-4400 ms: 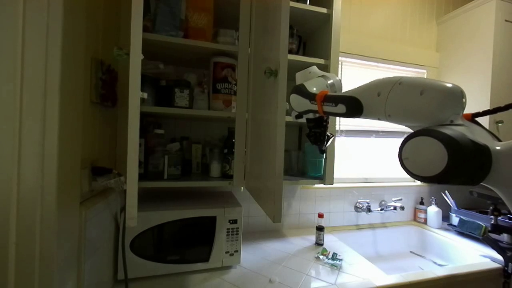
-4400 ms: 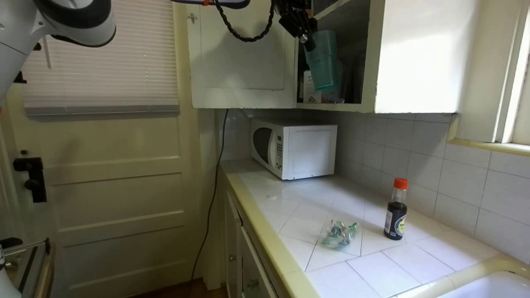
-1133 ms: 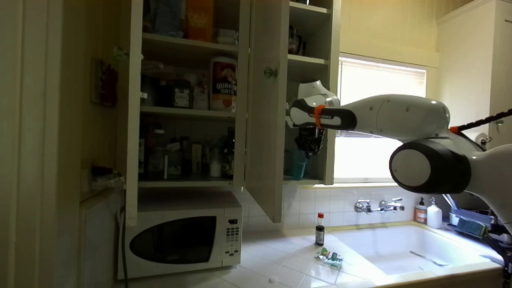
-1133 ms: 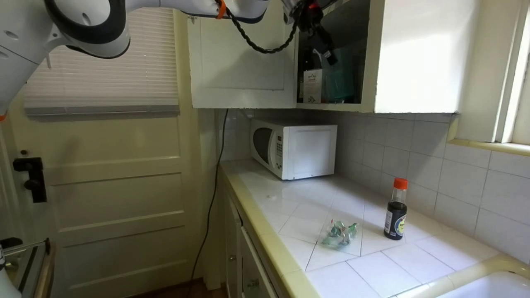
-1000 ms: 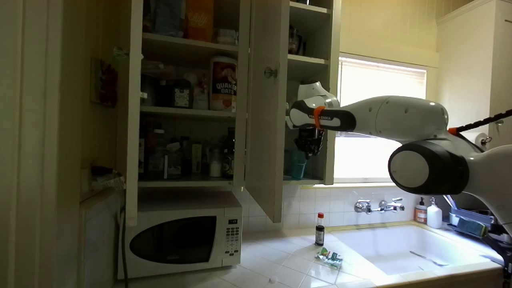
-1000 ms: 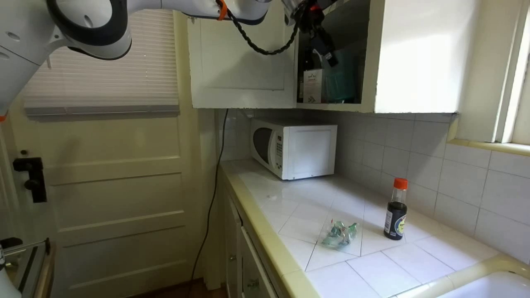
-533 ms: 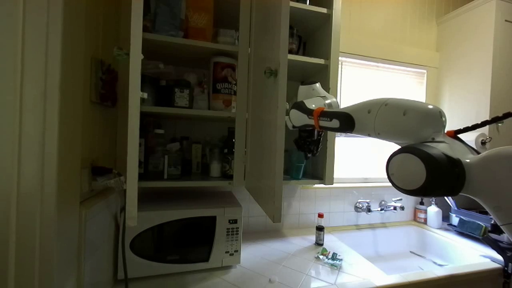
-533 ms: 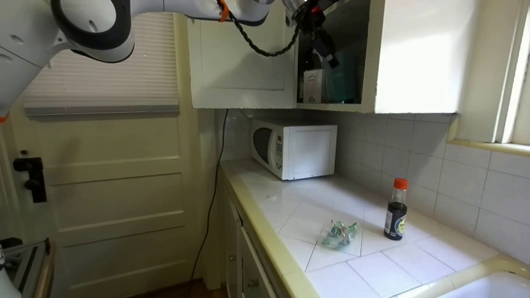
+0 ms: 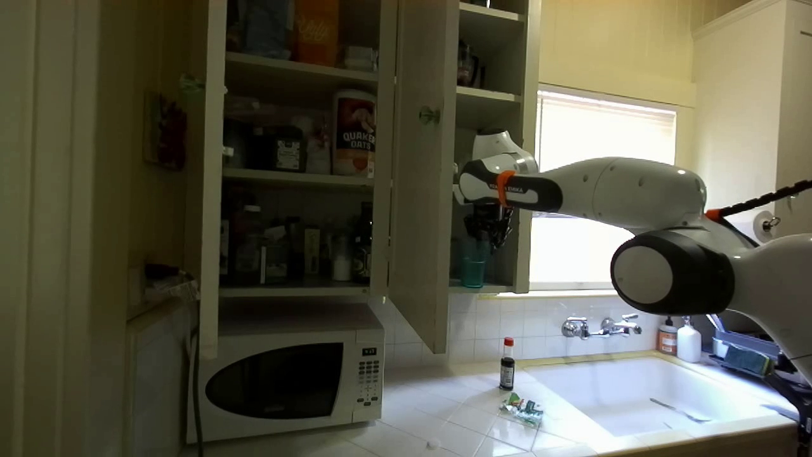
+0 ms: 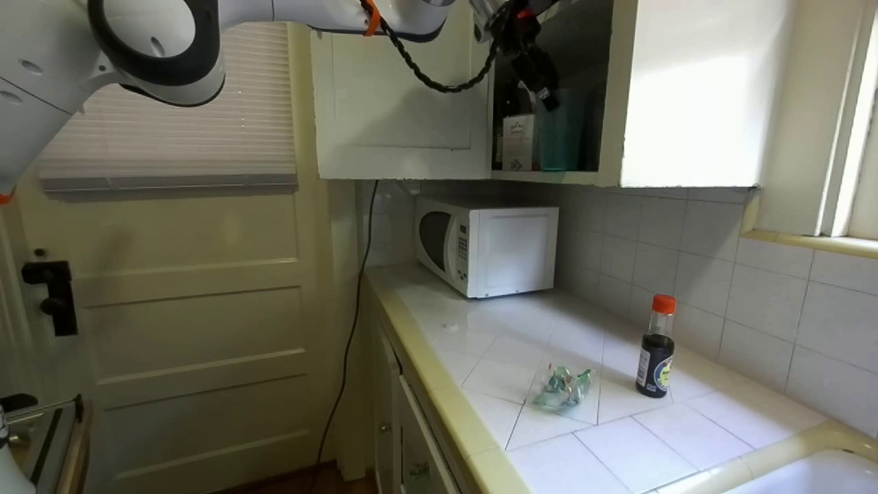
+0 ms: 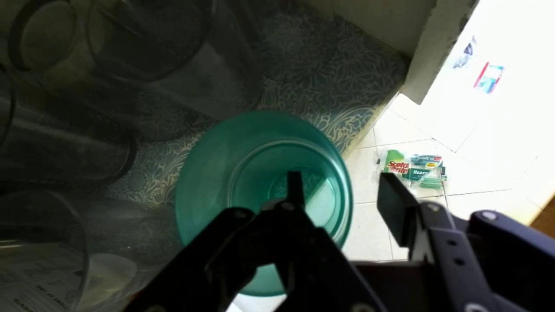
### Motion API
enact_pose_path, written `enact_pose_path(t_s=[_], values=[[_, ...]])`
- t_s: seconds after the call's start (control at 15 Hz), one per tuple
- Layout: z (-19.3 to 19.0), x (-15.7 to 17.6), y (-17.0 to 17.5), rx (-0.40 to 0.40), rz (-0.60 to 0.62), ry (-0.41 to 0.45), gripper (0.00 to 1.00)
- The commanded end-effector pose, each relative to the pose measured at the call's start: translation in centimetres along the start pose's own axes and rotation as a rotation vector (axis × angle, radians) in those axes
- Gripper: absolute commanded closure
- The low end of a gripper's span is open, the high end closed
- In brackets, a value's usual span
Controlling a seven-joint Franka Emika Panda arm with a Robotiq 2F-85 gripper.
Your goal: Open the cupboard then put the cup inside
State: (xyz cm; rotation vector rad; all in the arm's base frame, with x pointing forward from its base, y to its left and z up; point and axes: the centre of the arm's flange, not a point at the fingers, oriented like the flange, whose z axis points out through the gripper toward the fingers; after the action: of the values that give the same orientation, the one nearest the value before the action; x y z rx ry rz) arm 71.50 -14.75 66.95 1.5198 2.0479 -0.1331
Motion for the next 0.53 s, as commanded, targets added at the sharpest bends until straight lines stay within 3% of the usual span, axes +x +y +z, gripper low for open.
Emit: enact_pose_path(t_s=[0.0, 0.2, 0.47], values=[[0.4, -1.6, 2.0, -0.013, -0.007, 0.004, 0.76], [0.1, -1.8, 2.1, -0.019, -0.003, -0.006, 0.99], [-0.6, -2.2, 2.2, -0.026, 0.004, -0.019, 0.98]])
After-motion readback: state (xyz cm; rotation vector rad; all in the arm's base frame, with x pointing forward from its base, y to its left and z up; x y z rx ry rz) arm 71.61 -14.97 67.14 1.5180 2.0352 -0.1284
